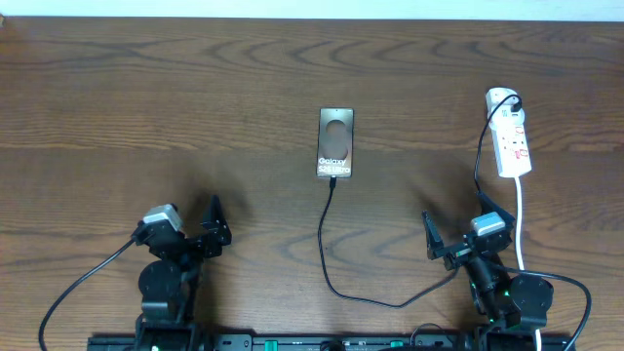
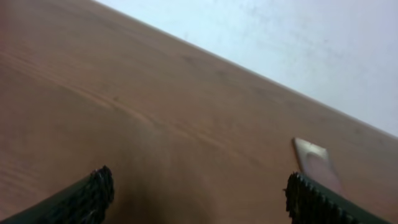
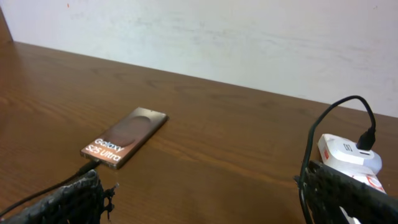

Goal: Plug charger to phone and switch on socket

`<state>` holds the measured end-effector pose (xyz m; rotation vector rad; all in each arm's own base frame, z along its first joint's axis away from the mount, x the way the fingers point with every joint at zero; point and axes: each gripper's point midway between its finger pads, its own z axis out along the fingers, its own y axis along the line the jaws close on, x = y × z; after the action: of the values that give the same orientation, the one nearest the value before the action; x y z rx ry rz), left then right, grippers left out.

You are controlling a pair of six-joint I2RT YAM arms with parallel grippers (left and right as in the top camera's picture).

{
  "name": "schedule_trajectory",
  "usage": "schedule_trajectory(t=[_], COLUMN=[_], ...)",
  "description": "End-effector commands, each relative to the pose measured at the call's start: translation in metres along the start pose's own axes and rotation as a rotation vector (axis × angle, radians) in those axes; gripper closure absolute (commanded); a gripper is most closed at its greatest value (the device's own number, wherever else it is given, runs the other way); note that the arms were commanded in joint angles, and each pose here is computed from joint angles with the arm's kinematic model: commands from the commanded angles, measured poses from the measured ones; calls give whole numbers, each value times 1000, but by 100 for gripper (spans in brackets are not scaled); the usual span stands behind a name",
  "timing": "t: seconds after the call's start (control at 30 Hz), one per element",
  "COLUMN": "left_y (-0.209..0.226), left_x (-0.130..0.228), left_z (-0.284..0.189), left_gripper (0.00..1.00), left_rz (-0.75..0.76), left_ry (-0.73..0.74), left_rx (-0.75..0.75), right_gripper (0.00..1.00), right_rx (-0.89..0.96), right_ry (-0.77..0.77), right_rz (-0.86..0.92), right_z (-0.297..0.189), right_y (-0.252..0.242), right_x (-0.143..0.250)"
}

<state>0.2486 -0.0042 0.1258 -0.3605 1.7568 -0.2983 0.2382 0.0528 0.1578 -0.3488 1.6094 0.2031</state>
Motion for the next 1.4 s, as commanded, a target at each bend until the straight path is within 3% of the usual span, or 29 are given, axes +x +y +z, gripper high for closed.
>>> schedule_trajectory(t=[0.0, 0.17, 1.37], left_y=[11, 6, 10], left_x=[-3, -15, -7], left_z=[-4, -8, -5], left_gripper=[10, 10, 10], left_rz=[38, 90, 93], left_ry=[-30, -83, -46], left_rx=[-59, -38, -52], right_gripper=[1, 1, 1], right_rx=[-12, -12, -12], right_ry=[3, 3, 3], right_rz=[12, 12, 12], right_z=[0, 0, 0], right_y=[3, 3, 3], right_x=[1, 1, 1])
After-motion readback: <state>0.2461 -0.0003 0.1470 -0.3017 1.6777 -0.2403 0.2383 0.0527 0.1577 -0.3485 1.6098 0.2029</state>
